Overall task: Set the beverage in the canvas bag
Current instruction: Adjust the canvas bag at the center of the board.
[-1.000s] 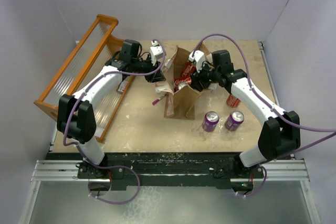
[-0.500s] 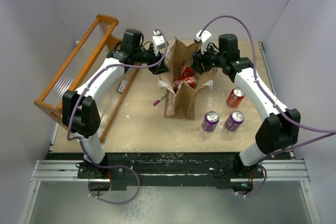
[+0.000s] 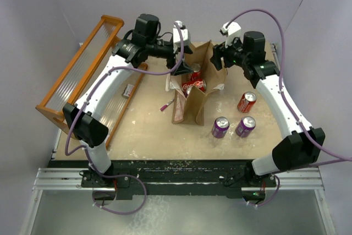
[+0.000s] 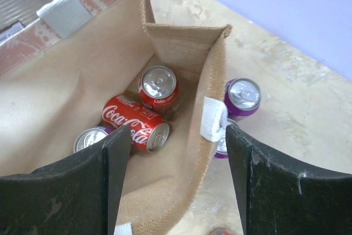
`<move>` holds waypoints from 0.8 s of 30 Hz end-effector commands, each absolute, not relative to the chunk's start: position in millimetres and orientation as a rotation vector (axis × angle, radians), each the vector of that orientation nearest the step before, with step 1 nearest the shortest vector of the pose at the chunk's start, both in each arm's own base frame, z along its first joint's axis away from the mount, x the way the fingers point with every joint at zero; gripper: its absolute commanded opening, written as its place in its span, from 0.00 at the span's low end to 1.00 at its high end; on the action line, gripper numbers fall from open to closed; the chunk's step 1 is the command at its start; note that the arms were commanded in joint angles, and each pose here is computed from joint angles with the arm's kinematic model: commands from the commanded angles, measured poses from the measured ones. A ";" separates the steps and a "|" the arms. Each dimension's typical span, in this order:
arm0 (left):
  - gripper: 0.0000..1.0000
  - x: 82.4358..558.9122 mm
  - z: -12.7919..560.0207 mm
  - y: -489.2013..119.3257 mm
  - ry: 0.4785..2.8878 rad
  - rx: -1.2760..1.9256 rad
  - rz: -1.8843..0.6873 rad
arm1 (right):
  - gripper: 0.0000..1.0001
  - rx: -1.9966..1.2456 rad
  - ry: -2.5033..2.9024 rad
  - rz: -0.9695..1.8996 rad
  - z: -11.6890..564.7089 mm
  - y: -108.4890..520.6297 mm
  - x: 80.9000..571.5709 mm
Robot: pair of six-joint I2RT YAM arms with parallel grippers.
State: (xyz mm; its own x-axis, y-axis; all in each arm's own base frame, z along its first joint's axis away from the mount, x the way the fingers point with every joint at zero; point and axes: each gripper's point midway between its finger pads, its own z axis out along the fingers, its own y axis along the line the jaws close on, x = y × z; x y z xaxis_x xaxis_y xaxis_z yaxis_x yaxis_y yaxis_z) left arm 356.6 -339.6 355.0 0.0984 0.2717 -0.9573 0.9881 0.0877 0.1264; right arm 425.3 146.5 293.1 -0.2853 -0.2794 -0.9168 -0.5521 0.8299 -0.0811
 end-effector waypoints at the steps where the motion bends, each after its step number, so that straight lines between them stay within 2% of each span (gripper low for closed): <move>1: 0.84 317.7 349.5 -350.4 1.334 1.521 -1.008 | 0.72 -0.545 1.769 0.223 341.7 130.9 424.3; 11: 0.84 300.0 285.3 -372.0 1.496 1.728 -1.087 | 0.71 -0.529 1.913 0.161 308.6 112.5 453.8; 15: 0.78 290.9 271.9 -374.4 1.535 1.761 -1.097 | 0.69 -0.542 1.987 0.175 285.5 110.8 461.2; 16: 0.75 287.3 271.4 -374.4 1.533 1.764 -1.107 | 0.69 -0.546 1.998 0.186 281.0 111.6 461.3; 19: 0.56 275.0 268.6 -374.5 1.526 1.788 -1.119 | 0.64 -0.559 2.015 0.222 270.1 116.2 461.9; 24: 0.29 255.6 251.8 -371.3 1.521 1.896 -1.097 | 0.44 -0.543 2.036 0.263 257.9 121.0 467.7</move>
